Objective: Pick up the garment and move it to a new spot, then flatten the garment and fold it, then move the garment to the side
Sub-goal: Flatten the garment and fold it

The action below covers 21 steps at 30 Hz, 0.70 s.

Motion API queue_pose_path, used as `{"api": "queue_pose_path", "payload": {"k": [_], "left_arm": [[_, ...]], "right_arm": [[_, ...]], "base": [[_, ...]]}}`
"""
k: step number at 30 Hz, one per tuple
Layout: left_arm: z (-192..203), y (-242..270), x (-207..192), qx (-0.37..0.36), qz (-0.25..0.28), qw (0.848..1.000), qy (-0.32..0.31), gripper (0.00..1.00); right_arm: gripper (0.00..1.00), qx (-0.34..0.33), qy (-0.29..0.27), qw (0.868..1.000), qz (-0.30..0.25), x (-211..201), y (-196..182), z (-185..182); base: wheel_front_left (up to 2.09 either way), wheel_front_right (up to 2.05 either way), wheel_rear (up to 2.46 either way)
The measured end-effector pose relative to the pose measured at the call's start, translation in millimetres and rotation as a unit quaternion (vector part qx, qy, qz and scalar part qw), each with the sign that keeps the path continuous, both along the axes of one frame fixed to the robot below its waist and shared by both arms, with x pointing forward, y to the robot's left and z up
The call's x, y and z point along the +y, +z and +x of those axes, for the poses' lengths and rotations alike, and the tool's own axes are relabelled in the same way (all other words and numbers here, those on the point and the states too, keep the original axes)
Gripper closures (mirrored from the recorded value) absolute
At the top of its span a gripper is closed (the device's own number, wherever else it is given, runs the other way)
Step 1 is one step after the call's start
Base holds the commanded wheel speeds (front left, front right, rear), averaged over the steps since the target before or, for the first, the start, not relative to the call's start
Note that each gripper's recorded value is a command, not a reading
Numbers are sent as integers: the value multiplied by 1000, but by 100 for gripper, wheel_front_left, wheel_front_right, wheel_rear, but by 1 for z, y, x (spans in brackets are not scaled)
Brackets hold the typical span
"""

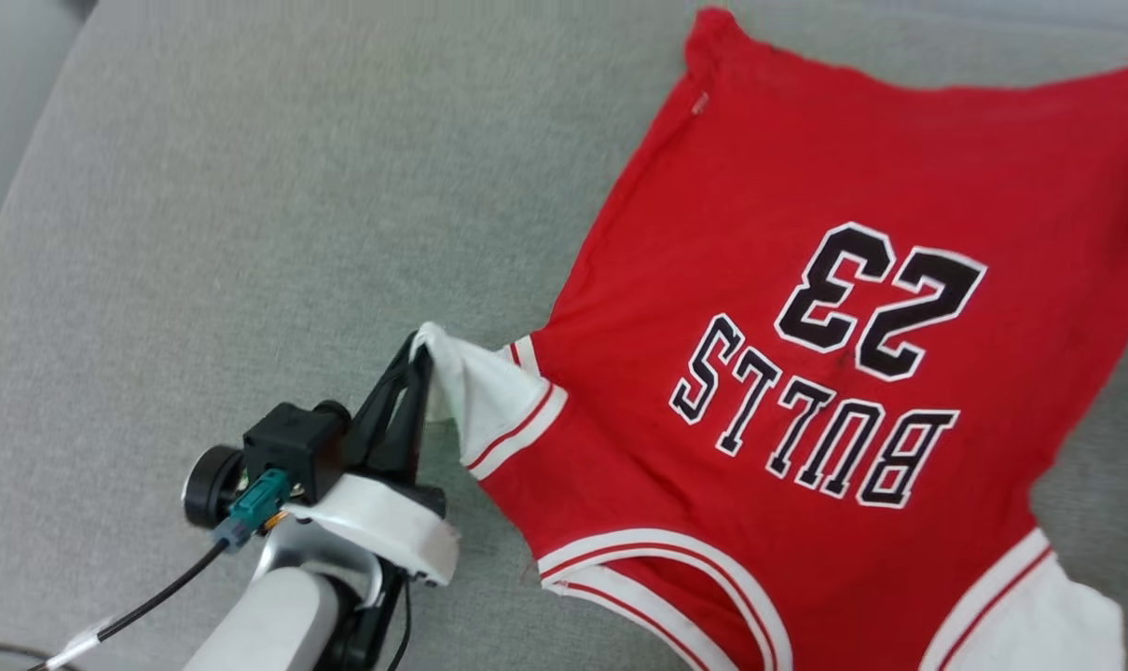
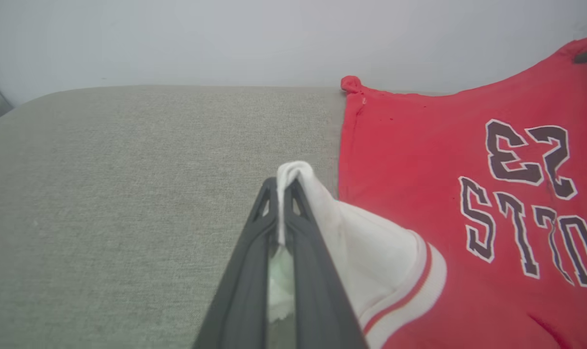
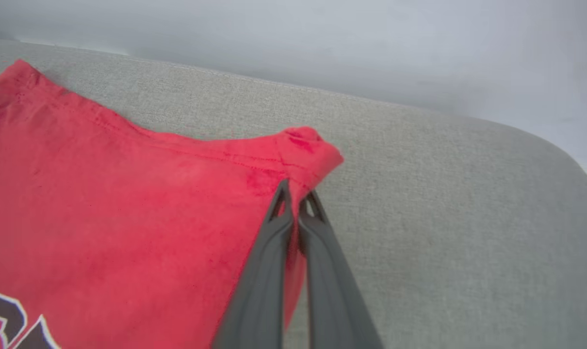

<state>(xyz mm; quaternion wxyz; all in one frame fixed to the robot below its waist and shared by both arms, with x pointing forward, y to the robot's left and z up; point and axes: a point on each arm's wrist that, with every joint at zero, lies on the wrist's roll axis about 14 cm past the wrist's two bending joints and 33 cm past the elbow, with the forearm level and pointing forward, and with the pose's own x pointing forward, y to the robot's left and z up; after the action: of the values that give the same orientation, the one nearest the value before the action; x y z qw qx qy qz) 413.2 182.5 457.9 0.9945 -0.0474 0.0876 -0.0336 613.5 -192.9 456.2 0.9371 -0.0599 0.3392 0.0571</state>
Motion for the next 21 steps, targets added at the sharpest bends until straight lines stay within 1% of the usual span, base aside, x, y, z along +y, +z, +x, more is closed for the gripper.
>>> {"api": "queue_pose_path", "payload": {"k": [4,6,8,9,10,13,15,18,20,21], "left_arm": [[-14,1,8,7,2,1000,15,100],[-20,2,10,10,2,1000,19,100],[-25,2,12,14,1,1000,24,100],[-25,2,12,14,1,1000,24,100],[-28,5,12,11,0,1000,26,100],[-30,8,10,9,4,1000,20,100],[-32,7,7,11,4,1000,15,100],[-34,7,3,13,4,1000,10,100],[-35,7,-3,14,3,1000,4,100],[-34,7,-5,13,1,1000,1,100]], "right_arm": [[100,10,4,999,-31,-26,8,-44],[100,42,-3,998,-50,-48,-1,-80],[100,77,-14,995,-56,-66,-14,-121],[100,77,-14,995,-56,-66,-14,-121],[100,136,-31,989,-57,-86,-35,-172],[100,202,-62,976,-47,-107,-58,-246],[100,231,-80,969,-26,-108,-69,-287],[100,291,-105,951,7,-100,-89,-353],[100,319,-120,940,30,-91,-97,-386],[96,320,-125,938,45,-84,-99,-395]], "base": [[0,0,0],[0,0,0],[0,0,0],[0,0,0],[0,0,0],[0,0,0],[0,0,0],[0,0,0],[0,0,0],[0,0,0]]}}
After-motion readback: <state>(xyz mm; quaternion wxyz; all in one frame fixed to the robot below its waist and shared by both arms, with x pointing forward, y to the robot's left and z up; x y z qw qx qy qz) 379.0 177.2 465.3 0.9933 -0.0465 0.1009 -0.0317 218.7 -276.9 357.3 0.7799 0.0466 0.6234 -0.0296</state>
